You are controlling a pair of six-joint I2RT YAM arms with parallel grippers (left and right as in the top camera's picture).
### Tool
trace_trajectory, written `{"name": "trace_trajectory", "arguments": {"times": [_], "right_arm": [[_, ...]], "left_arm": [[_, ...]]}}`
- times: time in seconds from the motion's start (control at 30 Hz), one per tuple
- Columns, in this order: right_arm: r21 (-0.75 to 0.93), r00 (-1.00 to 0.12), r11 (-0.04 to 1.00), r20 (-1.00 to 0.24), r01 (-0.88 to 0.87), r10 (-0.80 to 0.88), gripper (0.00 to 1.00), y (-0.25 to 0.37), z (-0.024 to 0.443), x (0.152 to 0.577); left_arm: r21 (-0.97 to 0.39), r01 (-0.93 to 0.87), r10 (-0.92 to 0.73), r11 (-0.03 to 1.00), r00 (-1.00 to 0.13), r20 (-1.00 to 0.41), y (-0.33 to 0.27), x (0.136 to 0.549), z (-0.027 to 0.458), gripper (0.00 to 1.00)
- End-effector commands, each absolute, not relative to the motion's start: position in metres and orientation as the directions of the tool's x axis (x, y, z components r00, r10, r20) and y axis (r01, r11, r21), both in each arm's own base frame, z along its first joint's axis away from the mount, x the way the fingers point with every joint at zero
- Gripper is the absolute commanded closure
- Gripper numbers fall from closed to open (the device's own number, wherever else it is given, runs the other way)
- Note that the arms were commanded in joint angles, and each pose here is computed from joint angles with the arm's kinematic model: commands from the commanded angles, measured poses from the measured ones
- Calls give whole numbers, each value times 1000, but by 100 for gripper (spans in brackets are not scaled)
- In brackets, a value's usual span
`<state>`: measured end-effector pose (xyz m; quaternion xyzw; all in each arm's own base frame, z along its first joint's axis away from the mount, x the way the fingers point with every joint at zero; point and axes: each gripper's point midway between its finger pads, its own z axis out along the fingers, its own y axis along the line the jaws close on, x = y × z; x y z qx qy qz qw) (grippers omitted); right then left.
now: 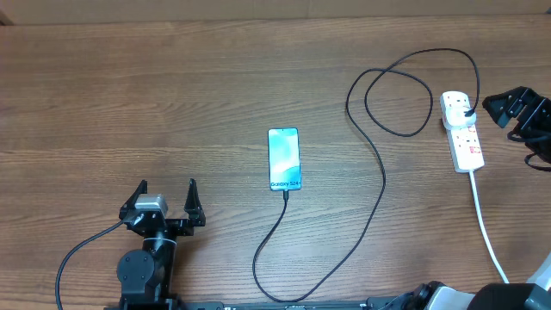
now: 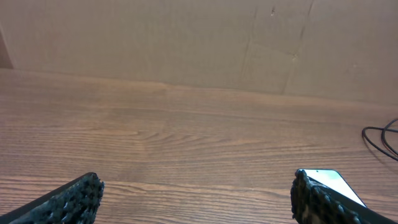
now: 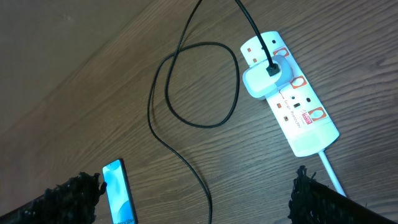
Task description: Plug charger to phone and switch on socket
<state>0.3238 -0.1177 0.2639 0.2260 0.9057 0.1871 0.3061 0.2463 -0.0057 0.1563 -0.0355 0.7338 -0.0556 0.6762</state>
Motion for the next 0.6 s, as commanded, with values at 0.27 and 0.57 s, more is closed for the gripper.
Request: {"name": "trace_trajectory", "arguments": {"times": [0.27, 0.57], "right_arm": [[440, -689, 849, -518, 293, 507, 0, -128, 271, 331], [412, -661, 880, -595, 238, 458, 0, -125, 279, 343]], "left_arm": [[-138, 30, -135, 990, -79, -988, -6, 246, 157, 0], [-138, 30, -135, 990, -79, -988, -6, 246, 157, 0]]}}
